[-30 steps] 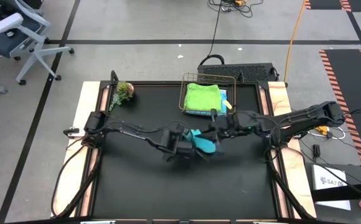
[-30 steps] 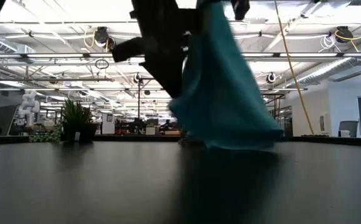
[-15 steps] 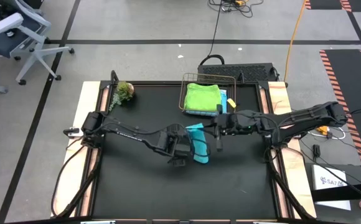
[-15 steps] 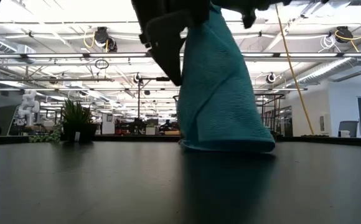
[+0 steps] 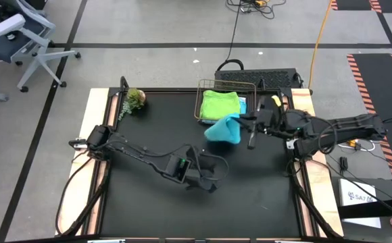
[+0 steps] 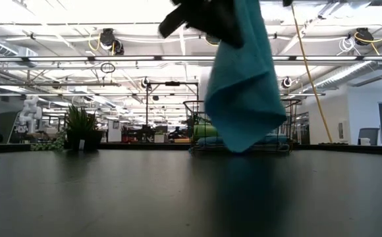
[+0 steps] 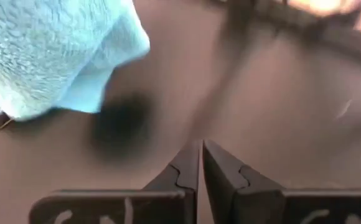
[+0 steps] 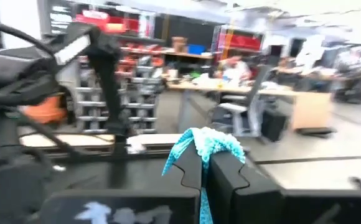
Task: Fold microfiber towels
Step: Fold the blue towel
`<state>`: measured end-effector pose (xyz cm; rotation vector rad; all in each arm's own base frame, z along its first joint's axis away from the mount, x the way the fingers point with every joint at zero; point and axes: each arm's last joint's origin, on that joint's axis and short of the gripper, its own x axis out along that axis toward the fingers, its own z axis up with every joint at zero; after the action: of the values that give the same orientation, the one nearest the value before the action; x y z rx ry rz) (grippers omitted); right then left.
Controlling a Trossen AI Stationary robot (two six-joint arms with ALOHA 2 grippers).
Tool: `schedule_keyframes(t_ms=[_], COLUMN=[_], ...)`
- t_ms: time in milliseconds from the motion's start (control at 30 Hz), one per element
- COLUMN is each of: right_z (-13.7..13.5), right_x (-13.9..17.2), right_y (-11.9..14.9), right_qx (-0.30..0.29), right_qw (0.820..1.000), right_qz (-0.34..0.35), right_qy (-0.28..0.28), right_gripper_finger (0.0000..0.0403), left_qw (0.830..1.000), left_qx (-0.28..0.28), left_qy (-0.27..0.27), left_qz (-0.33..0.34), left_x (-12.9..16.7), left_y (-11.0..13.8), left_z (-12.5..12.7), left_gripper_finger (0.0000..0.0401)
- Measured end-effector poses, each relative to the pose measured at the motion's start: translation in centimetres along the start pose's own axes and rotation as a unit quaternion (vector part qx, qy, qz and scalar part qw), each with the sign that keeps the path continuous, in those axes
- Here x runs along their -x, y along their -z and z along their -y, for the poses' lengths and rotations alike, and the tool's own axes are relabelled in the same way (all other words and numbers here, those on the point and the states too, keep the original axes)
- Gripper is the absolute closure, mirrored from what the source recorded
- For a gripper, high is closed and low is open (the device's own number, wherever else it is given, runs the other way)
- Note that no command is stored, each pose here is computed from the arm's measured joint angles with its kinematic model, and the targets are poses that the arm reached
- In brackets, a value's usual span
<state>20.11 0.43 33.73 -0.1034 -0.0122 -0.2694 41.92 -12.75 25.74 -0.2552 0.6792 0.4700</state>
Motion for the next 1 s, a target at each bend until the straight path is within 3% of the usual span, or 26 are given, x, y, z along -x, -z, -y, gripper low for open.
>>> schedule_keyframes(t_ms=[100, 200, 533, 633, 767, 1000], right_z=[0.0, -0.3, -1.6, -2.0, -2.2, -2.3], right_x=[0.3, 0.4, -0.7, -0.5, 0.4, 1.7], right_y=[-0.3, -1.5, -5.3, -6.1, -7.0, -7.4], right_qx=[0.016, 0.033, 0.082, 0.107, 0.127, 0.129], right_qw=[1.0, 0.999, 0.996, 0.993, 0.99, 0.989], right_qz=[0.004, 0.01, -0.026, -0.033, -0.033, -0.032], right_qy=[0.022, 0.032, 0.014, 0.027, 0.052, 0.067], right_gripper_finger=[0.0403, 0.0403, 0.0403, 0.0403, 0.0403, 0.0403], left_qw=[0.998, 0.994, 0.995, 0.996, 0.995, 0.991], left_qx=[0.037, 0.046, 0.057, 0.058, 0.049, -0.024], left_qy=[-0.001, -0.035, -0.041, -0.02, 0.047, 0.092], left_qz=[0.059, 0.088, 0.066, 0.068, 0.078, 0.095], left_x=[0.1, 0.0, -1.1, -1.5, -1.7, -1.5], left_y=[-1.0, -1.4, -2.1, -2.8, -3.8, -4.4], left_z=[0.4, 0.0, -1.5, -1.8, -1.4, -0.9], left_gripper_finger=[0.0375, 0.0375, 0.0374, 0.0374, 0.0374, 0.0333])
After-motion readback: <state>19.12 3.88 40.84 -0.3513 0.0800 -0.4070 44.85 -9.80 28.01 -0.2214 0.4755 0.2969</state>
